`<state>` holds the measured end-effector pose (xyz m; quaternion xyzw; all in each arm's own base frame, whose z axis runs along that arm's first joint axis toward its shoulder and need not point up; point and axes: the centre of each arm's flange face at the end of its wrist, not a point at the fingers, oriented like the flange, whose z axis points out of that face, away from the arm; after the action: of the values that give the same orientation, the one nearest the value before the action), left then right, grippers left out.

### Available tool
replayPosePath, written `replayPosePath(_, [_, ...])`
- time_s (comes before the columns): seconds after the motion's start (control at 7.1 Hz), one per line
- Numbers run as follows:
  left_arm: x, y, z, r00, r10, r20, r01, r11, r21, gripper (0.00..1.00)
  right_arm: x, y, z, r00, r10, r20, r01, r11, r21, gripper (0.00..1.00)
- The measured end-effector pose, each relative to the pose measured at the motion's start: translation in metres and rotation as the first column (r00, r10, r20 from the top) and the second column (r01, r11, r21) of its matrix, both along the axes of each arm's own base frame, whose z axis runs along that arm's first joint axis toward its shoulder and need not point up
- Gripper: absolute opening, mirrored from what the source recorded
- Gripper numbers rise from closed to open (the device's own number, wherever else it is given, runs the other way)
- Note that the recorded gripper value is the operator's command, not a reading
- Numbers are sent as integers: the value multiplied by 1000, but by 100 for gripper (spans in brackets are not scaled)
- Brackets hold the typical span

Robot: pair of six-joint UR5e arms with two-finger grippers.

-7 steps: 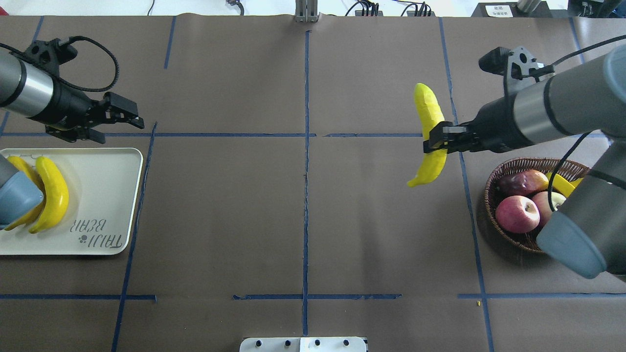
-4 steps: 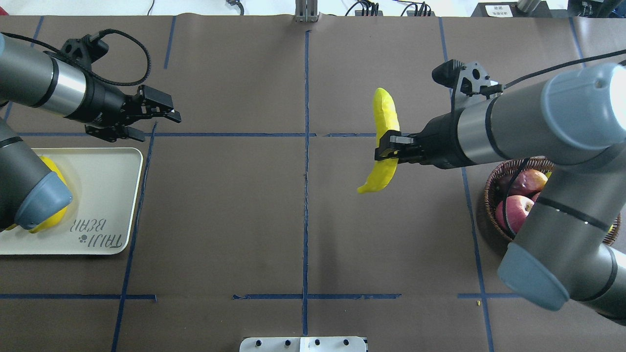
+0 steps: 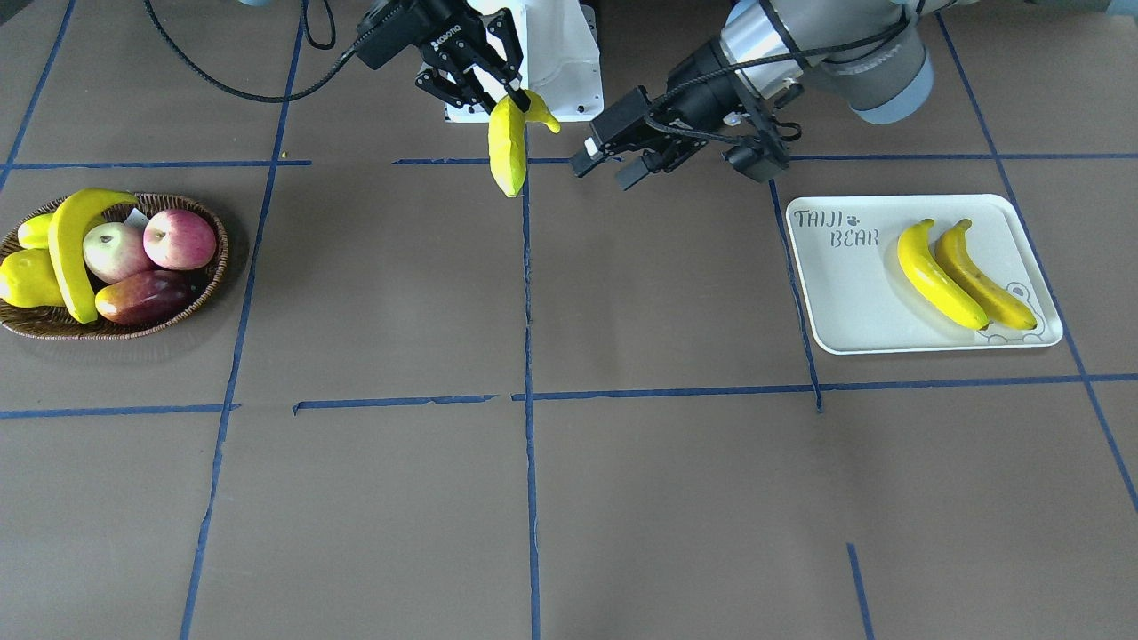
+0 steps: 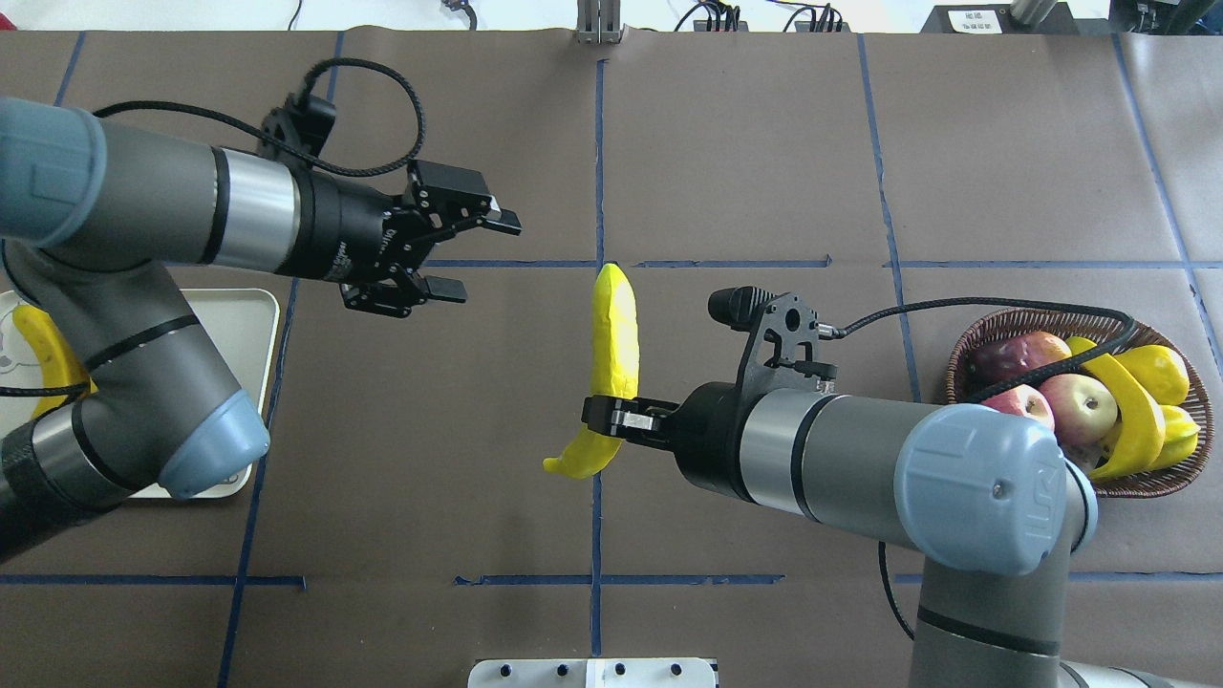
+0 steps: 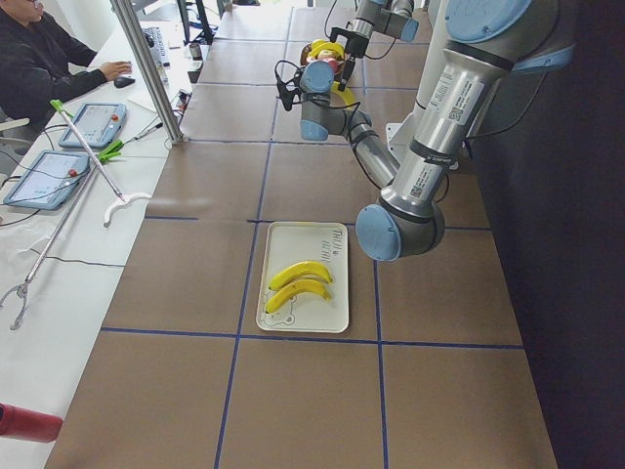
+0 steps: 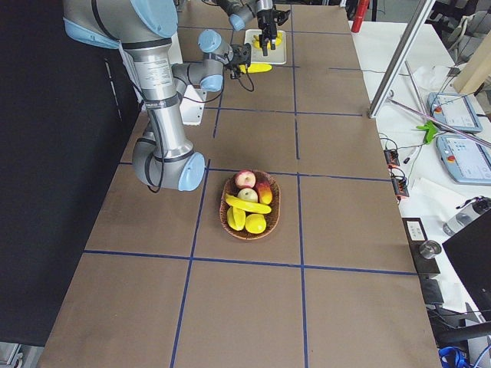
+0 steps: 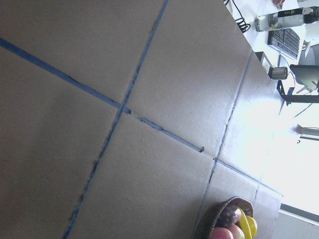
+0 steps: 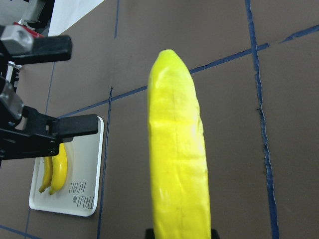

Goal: Transfer all bananas from basket to plate

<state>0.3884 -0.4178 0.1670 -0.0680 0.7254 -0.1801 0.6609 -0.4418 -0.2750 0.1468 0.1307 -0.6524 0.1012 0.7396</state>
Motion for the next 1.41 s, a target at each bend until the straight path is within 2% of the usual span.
replayPosePath(0.28, [26,22,-17,999,41,-25,-41,999,12,97,-3,6,-1,1000,-14,2,14,1000,4,1])
replayPosePath(0.56, [52,27,-25,998,52,-27,-51,999,11,93,-4,8,-2,1000,-20,4,20,1000,5,1])
replayPosePath(0.7, [63,27,-28,998,58,-25,-58,998,10,75,-4,9,-3,1000,-22,5,21,1000,6,1])
replayPosePath(0.85, [69,27,-28,998,63,-21,-63,998,8,24,-3,9,-3,1000,-23,6,23,1000,7,1])
replayPosePath(0.99, [72,27,-28,998,66,-20,-65,998,8,0,-3,9,-3,1000,-23,7,23,1000,8,1])
replayPosePath(1.13, [71,28,-27,998,66,-17,-65,998,26,0,-3,10,-3,1000,-24,6,24,1000,8,6])
replayPosePath(1.27, [71,27,-26,998,63,-11,-63,996,56,0,-3,10,-4,1000,-25,4,25,1000,7,79])
replayPosePath(1.41, [69,26,-24,998,60,-6,-59,995,75,0,-3,10,-4,1000,-26,3,26,1000,6,100])
